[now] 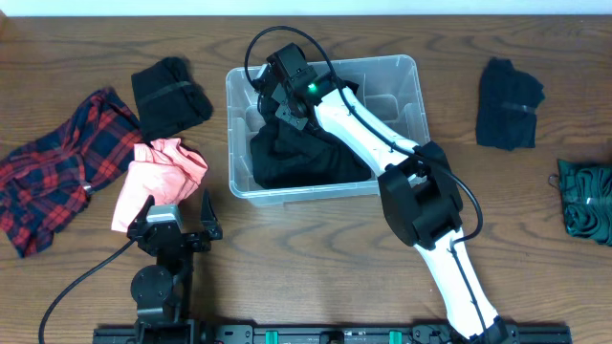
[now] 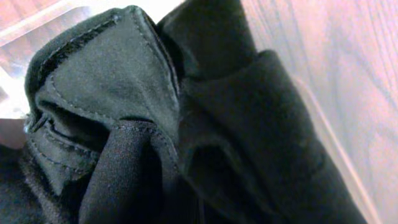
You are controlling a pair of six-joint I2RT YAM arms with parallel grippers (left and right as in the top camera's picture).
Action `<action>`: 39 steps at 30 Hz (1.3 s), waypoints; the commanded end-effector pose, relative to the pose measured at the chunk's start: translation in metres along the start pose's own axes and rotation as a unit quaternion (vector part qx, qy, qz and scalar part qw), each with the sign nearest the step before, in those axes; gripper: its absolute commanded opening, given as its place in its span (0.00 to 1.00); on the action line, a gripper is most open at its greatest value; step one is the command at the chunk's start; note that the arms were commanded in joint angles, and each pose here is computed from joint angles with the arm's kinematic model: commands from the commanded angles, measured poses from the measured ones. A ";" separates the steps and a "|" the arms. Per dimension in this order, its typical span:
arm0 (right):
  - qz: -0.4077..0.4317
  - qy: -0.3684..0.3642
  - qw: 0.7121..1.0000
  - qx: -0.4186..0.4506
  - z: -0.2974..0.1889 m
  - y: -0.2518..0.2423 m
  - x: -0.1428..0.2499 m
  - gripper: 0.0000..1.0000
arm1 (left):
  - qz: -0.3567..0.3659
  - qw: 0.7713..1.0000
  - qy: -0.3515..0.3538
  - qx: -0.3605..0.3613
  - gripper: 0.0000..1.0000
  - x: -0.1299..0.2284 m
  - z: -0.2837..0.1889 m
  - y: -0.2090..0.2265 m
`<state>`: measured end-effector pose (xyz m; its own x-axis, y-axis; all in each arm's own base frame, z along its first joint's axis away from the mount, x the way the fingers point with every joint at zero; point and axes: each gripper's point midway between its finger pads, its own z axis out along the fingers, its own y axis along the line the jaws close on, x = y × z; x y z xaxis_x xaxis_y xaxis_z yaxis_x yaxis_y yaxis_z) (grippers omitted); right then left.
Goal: Pack container
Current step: 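Press and tuck the black clothes down inside the bin with the right gripper, then move the right gripper to the green folded clothes and grasp them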
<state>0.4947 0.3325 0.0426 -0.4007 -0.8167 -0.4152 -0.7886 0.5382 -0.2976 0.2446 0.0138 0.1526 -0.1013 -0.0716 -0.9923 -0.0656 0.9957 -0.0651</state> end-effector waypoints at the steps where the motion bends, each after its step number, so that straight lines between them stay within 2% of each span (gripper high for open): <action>1: 0.023 -0.001 1.000 0.000 -0.016 0.002 -0.003 0.01 | 0.004 1.000 0.024 -0.005 0.98 0.015 0.001 0.002; 3: 0.056 -0.030 0.998 0.016 -0.048 -0.012 -0.020 0.02 | 0.004 1.000 0.024 -0.005 0.98 0.015 0.001 0.002; 4: 0.075 -0.041 0.996 0.026 -0.063 -0.020 -0.025 0.09 | 0.004 1.000 0.024 -0.005 0.98 0.015 0.001 0.002; 7: 0.134 -0.070 0.987 0.063 -0.120 -0.051 -0.034 0.12 | 0.004 1.000 0.024 -0.005 0.98 0.015 0.001 0.002; 11: 0.210 -0.061 0.967 0.130 -0.189 -0.099 -0.006 0.21 | 0.004 1.000 0.024 -0.005 0.98 0.015 0.001 0.002; 15: 0.298 -0.014 0.939 0.174 -0.244 -0.149 0.062 0.23 | 0.004 1.000 0.024 -0.005 0.98 0.015 0.001 0.002; 18: 0.376 0.030 0.905 0.198 -0.272 -0.187 0.130 0.25 | 0.004 1.000 0.024 -0.005 0.98 0.015 0.001 0.002; 25: 0.531 0.101 0.822 0.178 -0.294 -0.241 0.279 0.46 | 0.004 1.000 0.024 -0.005 0.98 0.015 0.001 0.002; 30: 0.608 0.144 0.758 0.187 -0.306 -0.258 0.373 0.63 | 0.004 1.000 0.024 -0.005 0.98 0.015 0.001 0.002; 34: 0.653 0.177 0.715 0.179 -0.315 -0.252 0.426 0.82 | 0.004 1.000 0.024 -0.005 0.98 0.015 0.001 0.002; 39: 0.699 0.192 0.671 0.156 -0.312 -0.244 0.466 0.86 | 0.004 1.000 0.024 -0.005 0.98 0.015 0.001 0.002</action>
<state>0.3597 -0.2377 0.2050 -0.8084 0.5142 -0.2865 0.5559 0.8269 -0.0845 0.2446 0.0138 0.1526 -0.1013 -0.0716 -0.9923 -0.0656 0.9957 -0.0651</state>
